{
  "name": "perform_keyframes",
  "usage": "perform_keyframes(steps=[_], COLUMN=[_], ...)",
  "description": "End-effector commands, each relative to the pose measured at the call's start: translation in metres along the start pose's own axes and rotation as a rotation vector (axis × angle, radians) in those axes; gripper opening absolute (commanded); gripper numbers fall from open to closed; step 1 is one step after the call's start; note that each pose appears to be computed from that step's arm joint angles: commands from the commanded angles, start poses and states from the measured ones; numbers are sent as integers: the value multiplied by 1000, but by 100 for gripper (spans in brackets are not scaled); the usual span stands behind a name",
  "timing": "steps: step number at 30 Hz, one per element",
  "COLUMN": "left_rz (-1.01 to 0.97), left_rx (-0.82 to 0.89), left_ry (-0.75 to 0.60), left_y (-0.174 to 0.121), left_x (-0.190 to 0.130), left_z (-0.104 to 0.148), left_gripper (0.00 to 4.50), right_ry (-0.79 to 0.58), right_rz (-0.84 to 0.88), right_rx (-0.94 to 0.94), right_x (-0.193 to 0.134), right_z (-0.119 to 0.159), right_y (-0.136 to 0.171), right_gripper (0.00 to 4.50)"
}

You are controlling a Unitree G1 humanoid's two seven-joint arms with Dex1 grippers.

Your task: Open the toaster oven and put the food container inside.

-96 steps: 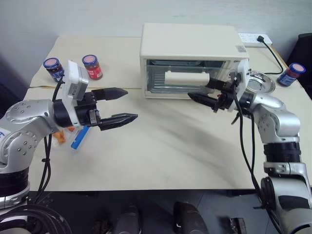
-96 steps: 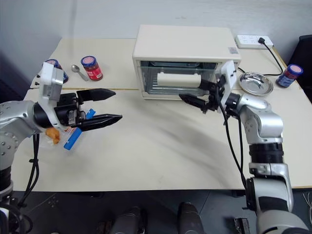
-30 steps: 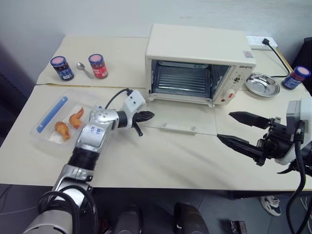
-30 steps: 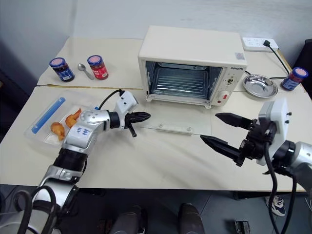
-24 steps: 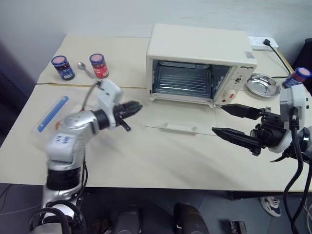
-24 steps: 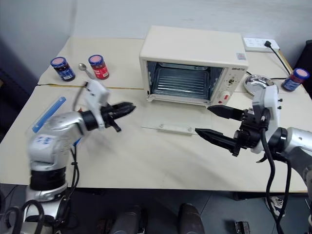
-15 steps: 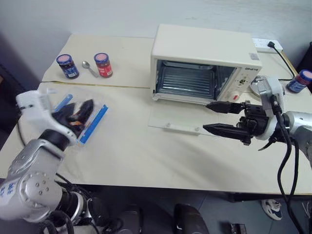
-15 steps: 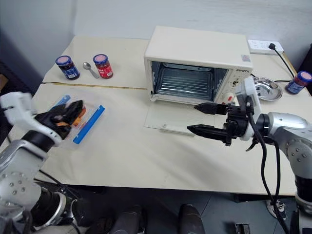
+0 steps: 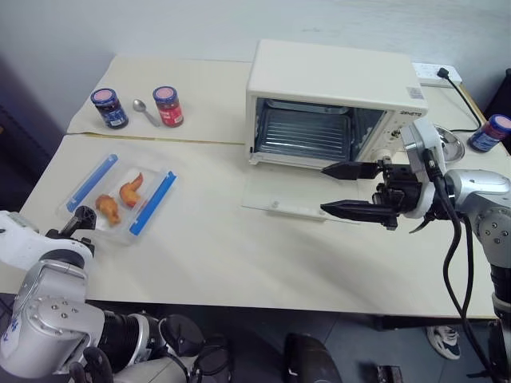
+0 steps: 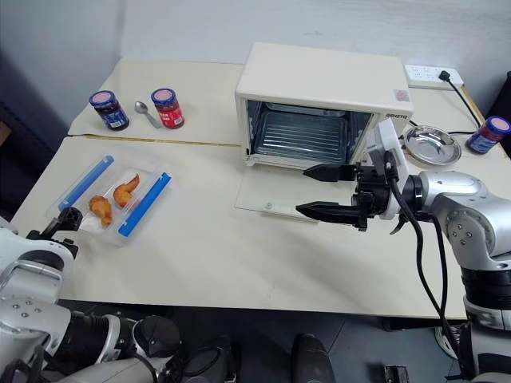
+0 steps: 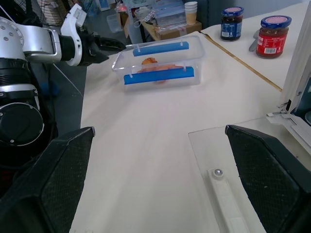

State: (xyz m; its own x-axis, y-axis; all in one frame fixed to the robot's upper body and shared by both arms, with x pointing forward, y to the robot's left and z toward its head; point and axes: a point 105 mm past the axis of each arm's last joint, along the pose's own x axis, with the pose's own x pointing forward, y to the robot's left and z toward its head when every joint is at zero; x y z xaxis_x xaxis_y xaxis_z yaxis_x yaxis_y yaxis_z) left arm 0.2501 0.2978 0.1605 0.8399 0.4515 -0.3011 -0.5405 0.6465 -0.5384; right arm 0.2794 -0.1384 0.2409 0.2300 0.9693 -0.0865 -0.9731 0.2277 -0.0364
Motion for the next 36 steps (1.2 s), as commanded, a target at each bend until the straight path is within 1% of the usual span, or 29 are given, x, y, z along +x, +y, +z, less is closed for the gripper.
perform_keyframes(steps=[1,3,6,7,10,12,13,15,18,21,24,26,29,33,36], left_rz=[106,162,178,178,191,193,190,190,146,52,-115,-302,-518,-784,-928], left_rx=[-64,-91,-89,-87,-76,-73,-60,-36,71,196,327,443,545,644,694], left_ry=[38,87,106,108,114,119,124,131,121,118,138,157,202,296,362], left_y=[12,19,18,17,19,20,20,20,18,7,-14,-41,-72,-110,-131], left_x=[11,18,21,22,24,25,27,29,34,38,40,34,24,5,-5], left_z=[-1,-8,-9,-8,-7,-7,-7,-5,6,18,25,31,32,20,6], left_gripper=[427,390,305,265,186,147,137,132,132,132,132,132,132,132,132], right_ry=[-35,-39,-41,-43,-43,-43,-41,-40,-33,-20,-18,-22,3,2,-3], right_rz=[-15,-37,-63,-70,-88,-95,-102,-114,-132,-153,-174,-187,-238,-297,-319], right_rx=[-51,-54,-55,-53,-49,-48,-48,-43,-40,-22,24,62,49,63,62], right_x=[-4,-7,-10,-11,-14,-15,-15,-17,-19,-24,-30,-36,-42,-47,-49], right_z=[11,11,12,12,11,10,10,9,8,4,0,-2,-10,-19,-21], right_y=[9,10,11,12,12,12,13,13,13,12,13,15,16,16,18], right_gripper=[450,450,450,450,450,450,450,450,450,450,450,450,450,450,450])
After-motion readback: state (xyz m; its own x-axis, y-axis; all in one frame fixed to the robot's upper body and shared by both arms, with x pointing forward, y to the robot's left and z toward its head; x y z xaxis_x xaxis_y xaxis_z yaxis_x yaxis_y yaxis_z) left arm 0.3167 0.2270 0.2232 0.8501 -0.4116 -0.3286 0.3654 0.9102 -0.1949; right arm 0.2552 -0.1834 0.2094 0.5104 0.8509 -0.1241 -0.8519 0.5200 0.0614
